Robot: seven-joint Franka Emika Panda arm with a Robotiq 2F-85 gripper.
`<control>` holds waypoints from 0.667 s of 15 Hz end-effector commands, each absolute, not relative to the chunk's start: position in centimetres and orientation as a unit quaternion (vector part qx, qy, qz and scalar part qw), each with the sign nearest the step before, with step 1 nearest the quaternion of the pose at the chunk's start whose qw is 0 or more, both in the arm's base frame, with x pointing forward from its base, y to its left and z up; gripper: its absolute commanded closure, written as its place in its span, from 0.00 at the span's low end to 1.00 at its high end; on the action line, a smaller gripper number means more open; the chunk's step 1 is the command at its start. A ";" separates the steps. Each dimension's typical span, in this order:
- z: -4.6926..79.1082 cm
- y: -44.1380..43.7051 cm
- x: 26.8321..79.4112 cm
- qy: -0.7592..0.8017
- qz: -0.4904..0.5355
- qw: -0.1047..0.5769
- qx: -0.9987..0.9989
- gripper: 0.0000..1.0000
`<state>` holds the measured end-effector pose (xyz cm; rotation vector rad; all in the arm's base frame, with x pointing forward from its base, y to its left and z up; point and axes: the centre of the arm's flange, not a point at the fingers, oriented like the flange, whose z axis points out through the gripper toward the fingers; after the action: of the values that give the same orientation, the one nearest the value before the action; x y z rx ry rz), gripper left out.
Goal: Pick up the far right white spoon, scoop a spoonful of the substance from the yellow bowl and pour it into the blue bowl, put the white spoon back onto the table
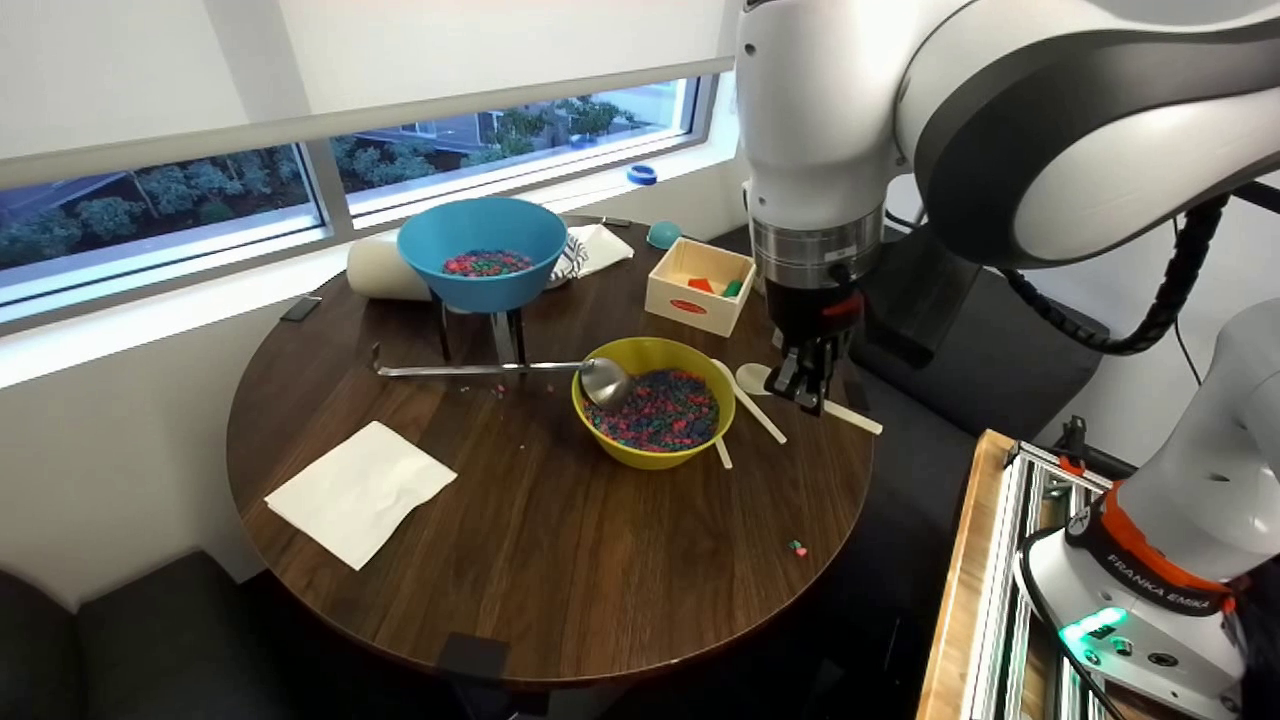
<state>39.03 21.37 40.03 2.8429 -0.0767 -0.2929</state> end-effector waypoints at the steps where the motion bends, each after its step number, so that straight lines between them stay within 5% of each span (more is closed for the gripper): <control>1: 40.0 21.6 39.6 -0.030 -0.139 0.168 0.976 0.97; 10: 40.9 26.3 42.7 0.032 -0.200 0.253 0.946 0.97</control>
<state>40.55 23.83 41.23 2.6548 0.0330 -0.4788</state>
